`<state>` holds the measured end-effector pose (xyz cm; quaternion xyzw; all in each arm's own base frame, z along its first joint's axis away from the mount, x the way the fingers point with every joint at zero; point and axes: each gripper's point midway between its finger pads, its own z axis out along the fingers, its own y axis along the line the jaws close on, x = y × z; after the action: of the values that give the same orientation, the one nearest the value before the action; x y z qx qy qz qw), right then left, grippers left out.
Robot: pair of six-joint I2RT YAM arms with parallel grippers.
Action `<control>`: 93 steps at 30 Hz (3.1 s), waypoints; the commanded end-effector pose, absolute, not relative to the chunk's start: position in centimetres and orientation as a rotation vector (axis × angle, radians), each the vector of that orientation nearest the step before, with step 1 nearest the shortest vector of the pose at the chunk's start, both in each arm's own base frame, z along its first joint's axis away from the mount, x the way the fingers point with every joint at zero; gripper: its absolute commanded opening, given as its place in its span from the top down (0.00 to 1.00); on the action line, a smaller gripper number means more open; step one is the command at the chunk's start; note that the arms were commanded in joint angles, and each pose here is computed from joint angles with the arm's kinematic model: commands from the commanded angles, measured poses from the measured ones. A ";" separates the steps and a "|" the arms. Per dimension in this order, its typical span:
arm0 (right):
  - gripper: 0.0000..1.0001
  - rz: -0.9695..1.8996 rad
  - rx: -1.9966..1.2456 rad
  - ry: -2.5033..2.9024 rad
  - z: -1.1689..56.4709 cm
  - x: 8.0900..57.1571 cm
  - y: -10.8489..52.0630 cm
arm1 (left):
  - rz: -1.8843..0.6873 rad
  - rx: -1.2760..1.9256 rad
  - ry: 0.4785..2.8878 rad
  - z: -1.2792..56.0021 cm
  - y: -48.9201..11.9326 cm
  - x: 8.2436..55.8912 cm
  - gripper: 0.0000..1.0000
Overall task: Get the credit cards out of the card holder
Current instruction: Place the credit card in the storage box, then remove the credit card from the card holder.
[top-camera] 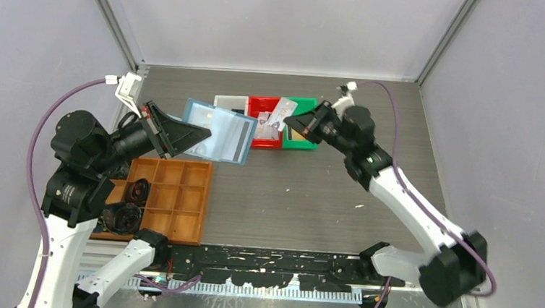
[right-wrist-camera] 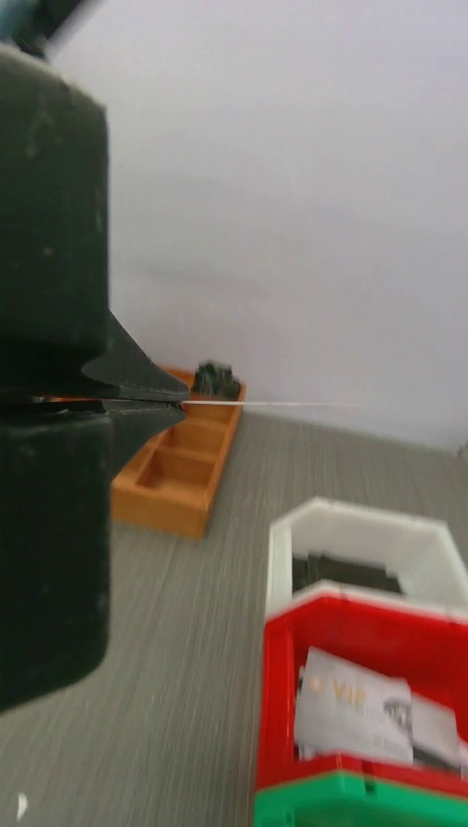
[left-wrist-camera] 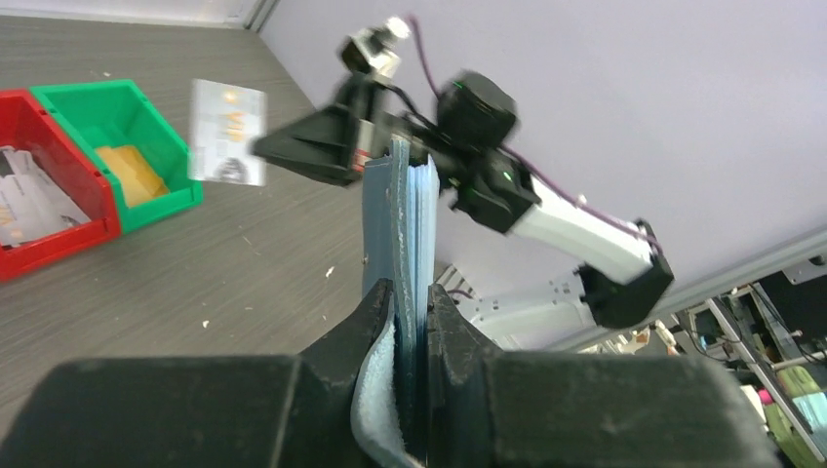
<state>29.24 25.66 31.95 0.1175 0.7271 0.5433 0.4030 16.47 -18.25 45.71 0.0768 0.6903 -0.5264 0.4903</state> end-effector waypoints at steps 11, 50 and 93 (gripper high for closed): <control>0.99 0.845 0.046 2.322 18.7 44.4 31.7 | -1.394 0.319 1.604 47.8 -19.0 13.2 0.95; 0.13 1.944 -0.130 1.319 44.1 18.4 28.1 | -1.444 0.314 1.520 49.7 -19.0 12.6 0.97; 0.99 1.623 -0.387 1.623 43.9 12.0 31.9 | -1.351 0.313 1.617 45.4 -18.9 14.2 0.39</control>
<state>12.07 31.86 44.49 -0.1276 0.5942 0.6876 0.3973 14.21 -18.57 45.81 0.1088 0.6675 -0.5533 0.4862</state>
